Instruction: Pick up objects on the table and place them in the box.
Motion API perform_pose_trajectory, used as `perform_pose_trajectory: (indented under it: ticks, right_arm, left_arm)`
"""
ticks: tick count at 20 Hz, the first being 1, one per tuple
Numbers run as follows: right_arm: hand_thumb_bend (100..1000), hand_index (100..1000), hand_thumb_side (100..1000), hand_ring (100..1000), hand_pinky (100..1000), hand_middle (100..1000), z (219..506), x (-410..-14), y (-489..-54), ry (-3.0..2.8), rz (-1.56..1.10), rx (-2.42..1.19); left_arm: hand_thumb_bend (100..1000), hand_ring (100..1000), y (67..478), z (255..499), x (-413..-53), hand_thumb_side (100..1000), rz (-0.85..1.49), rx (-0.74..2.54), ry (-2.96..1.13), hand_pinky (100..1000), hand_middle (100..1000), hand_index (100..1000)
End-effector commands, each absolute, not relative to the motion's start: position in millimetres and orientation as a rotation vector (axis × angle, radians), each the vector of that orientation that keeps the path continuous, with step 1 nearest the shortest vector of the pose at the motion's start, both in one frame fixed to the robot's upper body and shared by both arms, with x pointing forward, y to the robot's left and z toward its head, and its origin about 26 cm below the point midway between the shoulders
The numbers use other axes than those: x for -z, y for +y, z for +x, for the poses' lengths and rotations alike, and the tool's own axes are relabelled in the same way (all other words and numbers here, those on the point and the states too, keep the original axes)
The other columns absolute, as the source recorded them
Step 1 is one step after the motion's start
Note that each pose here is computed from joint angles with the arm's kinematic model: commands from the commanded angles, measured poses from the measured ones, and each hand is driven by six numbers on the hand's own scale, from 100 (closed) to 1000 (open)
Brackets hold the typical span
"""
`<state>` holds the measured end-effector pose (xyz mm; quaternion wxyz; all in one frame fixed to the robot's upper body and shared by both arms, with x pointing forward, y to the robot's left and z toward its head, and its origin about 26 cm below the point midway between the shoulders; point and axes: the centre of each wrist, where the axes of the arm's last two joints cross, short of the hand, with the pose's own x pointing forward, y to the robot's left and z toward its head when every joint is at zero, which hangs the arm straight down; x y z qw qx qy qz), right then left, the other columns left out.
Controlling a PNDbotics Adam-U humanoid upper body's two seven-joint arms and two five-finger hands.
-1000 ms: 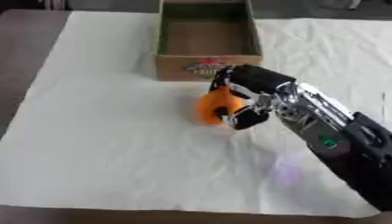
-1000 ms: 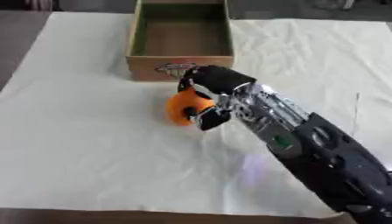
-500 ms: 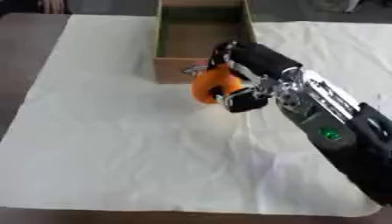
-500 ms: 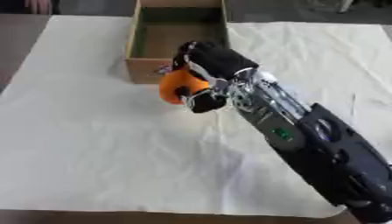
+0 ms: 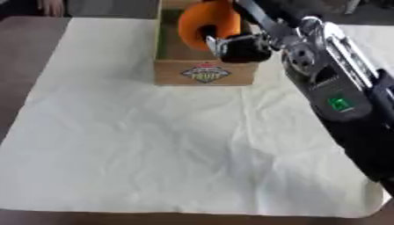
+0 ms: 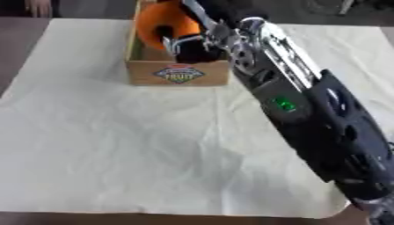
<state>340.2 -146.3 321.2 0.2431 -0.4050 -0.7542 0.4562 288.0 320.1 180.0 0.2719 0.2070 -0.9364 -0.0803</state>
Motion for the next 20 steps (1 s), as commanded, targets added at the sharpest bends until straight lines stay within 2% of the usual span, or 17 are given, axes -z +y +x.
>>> perform_pose_trajectory:
  ticks: [1, 12, 20]
  right_arm:
    - [100, 586, 100, 734, 766, 617, 347.8, -335.2, -140.8, -2.095, -1.165, -1.167]
    - [100, 588, 100, 735, 772, 617, 401.7, -342.5, -108.2, -2.041, -1.242, -1.010]
    - [100, 592, 100, 736, 774, 618, 434.5, -330.4, -107.3, -1.927, -1.345, -0.895]
  left_arm:
    - [100, 403, 320.0, 285.5, -188.4, 713, 0.558, 0.220, -2.554, 315, 707, 717]
    - [100, 404, 316.4, 286.4, -187.1, 716, 0.533, 0.217, -2.559, 309, 709, 714]
    - [100, 403, 315.2, 286.6, -186.1, 718, 0.524, 0.215, -2.557, 306, 709, 713]
